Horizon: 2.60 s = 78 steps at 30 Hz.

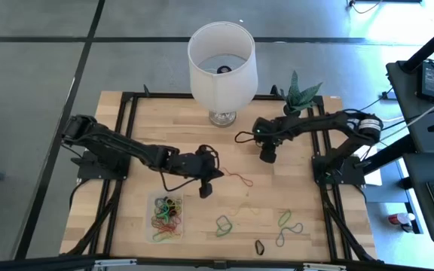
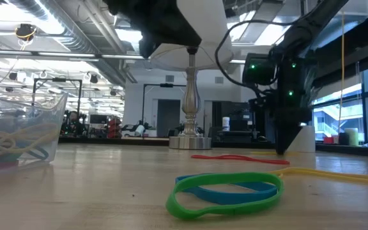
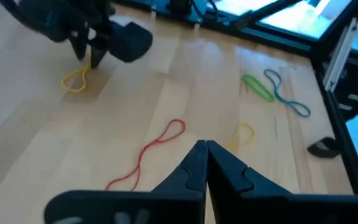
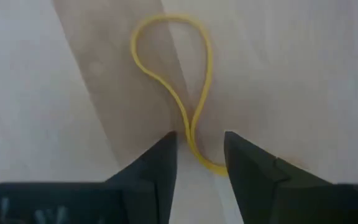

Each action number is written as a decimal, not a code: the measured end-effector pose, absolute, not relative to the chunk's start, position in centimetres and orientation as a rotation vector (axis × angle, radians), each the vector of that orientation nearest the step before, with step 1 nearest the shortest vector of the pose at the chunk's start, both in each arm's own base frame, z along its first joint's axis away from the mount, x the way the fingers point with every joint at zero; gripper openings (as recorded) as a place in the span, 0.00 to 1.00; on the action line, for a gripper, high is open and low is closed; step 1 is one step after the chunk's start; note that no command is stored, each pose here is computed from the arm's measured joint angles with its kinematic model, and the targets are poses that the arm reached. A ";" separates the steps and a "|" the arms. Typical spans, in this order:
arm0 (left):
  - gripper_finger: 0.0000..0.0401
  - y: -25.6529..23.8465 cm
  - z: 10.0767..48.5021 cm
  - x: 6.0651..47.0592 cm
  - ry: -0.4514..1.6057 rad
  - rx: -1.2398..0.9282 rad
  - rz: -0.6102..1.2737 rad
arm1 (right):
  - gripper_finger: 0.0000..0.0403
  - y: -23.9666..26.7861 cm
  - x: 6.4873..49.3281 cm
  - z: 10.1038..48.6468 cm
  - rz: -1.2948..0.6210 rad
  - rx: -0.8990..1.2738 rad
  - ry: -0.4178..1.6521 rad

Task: Pick and place rubber bands into bin
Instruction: Put the yellow rubber band into the transparent bin

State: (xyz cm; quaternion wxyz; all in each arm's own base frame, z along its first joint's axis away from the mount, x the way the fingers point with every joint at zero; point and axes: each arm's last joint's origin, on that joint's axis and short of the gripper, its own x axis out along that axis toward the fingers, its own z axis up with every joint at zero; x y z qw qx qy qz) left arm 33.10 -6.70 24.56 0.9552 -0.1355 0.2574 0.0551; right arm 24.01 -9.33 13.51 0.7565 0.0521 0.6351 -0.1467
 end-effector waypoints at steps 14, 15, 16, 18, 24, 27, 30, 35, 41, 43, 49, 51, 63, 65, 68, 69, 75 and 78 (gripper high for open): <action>0.00 -4.9 21.1 24.8 0.354 -0.305 0.060 | 0.01 -8.6 24.1 13.5 -0.376 0.236 1.365; 0.00 -4.8 21.1 24.1 0.342 -0.296 0.055 | 0.01 -8.1 23.9 14.0 -0.385 0.257 1.360; 0.00 -4.6 21.1 23.3 0.333 -0.288 0.052 | 0.01 -7.5 23.6 14.6 -0.393 0.276 1.358; 0.00 -4.2 21.0 21.7 0.327 -0.274 0.048 | 0.01 -6.1 24.0 16.2 -0.420 0.313 1.311; 0.00 -3.4 21.3 17.5 0.398 -0.251 0.024 | 0.00 0.8 26.3 20.4 -0.439 0.383 1.153; 0.00 -3.1 21.6 15.6 0.439 -0.228 0.015 | 0.00 4.8 28.0 22.8 -0.457 0.395 1.049; 0.00 -3.2 21.7 14.4 0.468 -0.189 -0.008 | 0.00 8.4 30.2 25.5 -0.464 0.394 0.935; 0.00 -3.3 21.6 12.9 0.516 -0.187 -0.034 | 0.00 13.5 36.1 28.2 -0.426 0.344 0.835; 0.00 -3.6 21.6 12.4 0.522 -0.164 -0.055 | 0.00 17.2 44.4 29.5 -0.300 0.242 0.732; 0.00 -3.6 21.6 12.4 0.516 -0.163 -0.052 | 0.00 17.8 46.5 29.4 -0.272 0.217 0.697; 0.01 -3.6 21.6 12.4 0.518 -0.162 -0.055 | 0.00 18.3 50.8 25.2 -0.185 0.236 0.571; 0.00 -3.6 21.6 12.4 0.516 -0.164 -0.056 | 0.00 18.2 51.6 23.9 -0.175 0.272 0.542; 0.00 -3.6 21.6 12.4 0.524 -0.169 -0.060 | 0.00 18.8 52.9 19.8 -0.071 0.425 0.619; 0.01 -3.6 21.6 12.4 0.523 -0.169 -0.060 | 0.00 18.9 53.1 19.0 -0.045 0.441 0.639; 0.00 -3.6 21.6 12.4 0.522 -0.170 -0.060 | 0.00 19.2 53.2 17.8 -0.019 0.493 0.679; 0.00 -3.6 21.6 12.4 0.520 -0.170 -0.060 | 0.00 19.3 53.2 17.3 -0.013 0.517 0.697; 0.01 -3.6 21.6 12.4 0.524 -0.171 -0.062 | 0.01 19.6 53.4 15.5 0.013 0.606 0.749; 0.00 -3.6 21.6 12.4 0.524 -0.172 -0.062 | 0.05 19.6 53.5 15.7 0.019 0.609 0.736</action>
